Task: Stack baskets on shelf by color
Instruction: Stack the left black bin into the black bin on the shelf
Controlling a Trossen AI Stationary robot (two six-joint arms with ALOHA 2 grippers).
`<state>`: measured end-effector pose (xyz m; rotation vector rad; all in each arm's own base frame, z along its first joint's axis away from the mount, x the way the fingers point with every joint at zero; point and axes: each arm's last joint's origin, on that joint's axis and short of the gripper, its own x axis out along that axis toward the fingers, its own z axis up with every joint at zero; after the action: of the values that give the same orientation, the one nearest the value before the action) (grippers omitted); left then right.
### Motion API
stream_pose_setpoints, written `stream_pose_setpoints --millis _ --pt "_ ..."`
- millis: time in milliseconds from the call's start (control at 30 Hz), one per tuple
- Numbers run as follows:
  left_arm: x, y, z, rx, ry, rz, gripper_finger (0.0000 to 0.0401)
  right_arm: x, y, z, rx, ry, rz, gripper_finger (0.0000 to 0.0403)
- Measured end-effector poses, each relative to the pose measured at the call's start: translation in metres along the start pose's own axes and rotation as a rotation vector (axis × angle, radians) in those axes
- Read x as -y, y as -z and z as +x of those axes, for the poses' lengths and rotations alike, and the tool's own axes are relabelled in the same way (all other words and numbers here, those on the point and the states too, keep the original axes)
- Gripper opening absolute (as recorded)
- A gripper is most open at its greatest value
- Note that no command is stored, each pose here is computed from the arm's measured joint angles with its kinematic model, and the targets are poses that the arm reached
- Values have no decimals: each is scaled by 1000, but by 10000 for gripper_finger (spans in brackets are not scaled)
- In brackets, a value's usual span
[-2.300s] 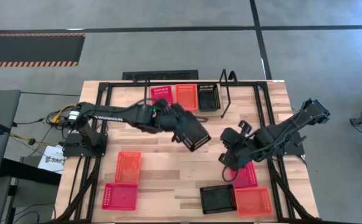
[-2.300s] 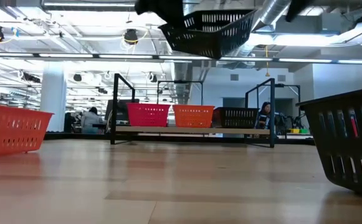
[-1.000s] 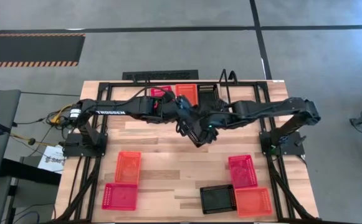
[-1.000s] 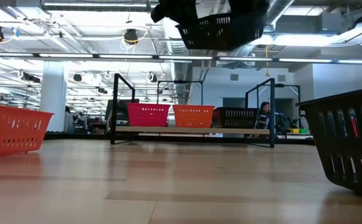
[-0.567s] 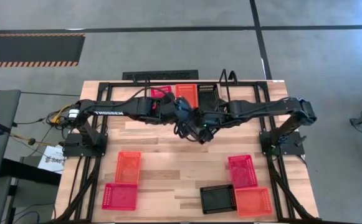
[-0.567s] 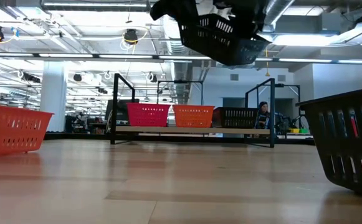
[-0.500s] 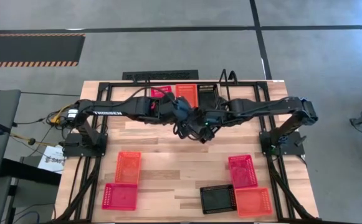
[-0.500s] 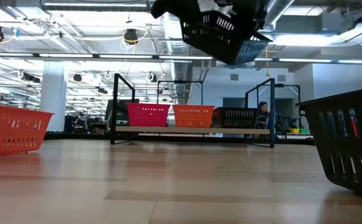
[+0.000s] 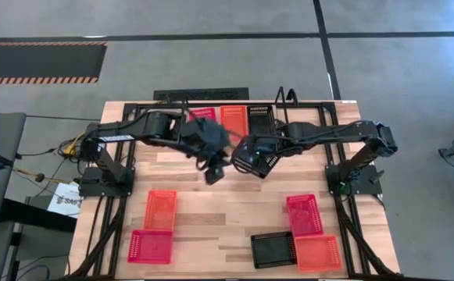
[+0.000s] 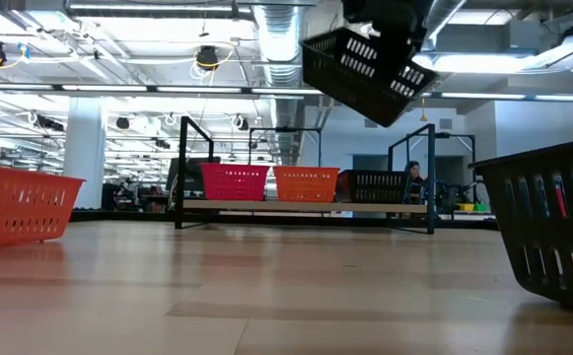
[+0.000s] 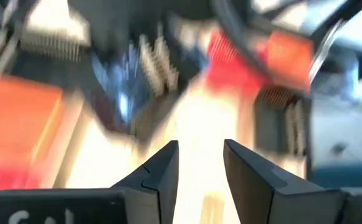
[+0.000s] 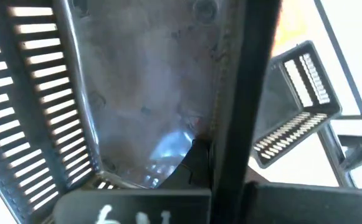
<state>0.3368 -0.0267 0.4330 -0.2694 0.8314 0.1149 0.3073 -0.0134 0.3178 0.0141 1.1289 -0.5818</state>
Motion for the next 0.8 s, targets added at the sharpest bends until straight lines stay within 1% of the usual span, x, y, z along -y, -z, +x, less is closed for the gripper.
stream_pose_setpoints --millis 67,133,200,267,333,467,600,700,800 --pt "2 12 -1 -86 -76 -16 113 8 -1 3 -15 22 10 1" --pt "4 24 -2 -152 -184 -39 113 20 -5 9 -22 38 35 1" --pt "7 33 -1 -177 -280 -57 113 33 -10 15 -19 33 89 1" --pt "11 40 0 -188 -340 -68 113 49 -16 22 -12 2 157 1" --pt "16 44 3 -191 -354 -72 113 65 -22 29 13 -40 233 1" --pt "22 49 9 -199 -342 -45 111 97 -32 40 63 -127 393 0" --pt "22 49 12 -197 -339 -36 102 121 -33 47 68 -159 541 0" --pt "21 46 12 -179 -332 -21 93 132 -32 50 58 -186 602 0" --pt "19 45 13 -179 -333 -2 86 138 -31 51 53 -248 608 0"
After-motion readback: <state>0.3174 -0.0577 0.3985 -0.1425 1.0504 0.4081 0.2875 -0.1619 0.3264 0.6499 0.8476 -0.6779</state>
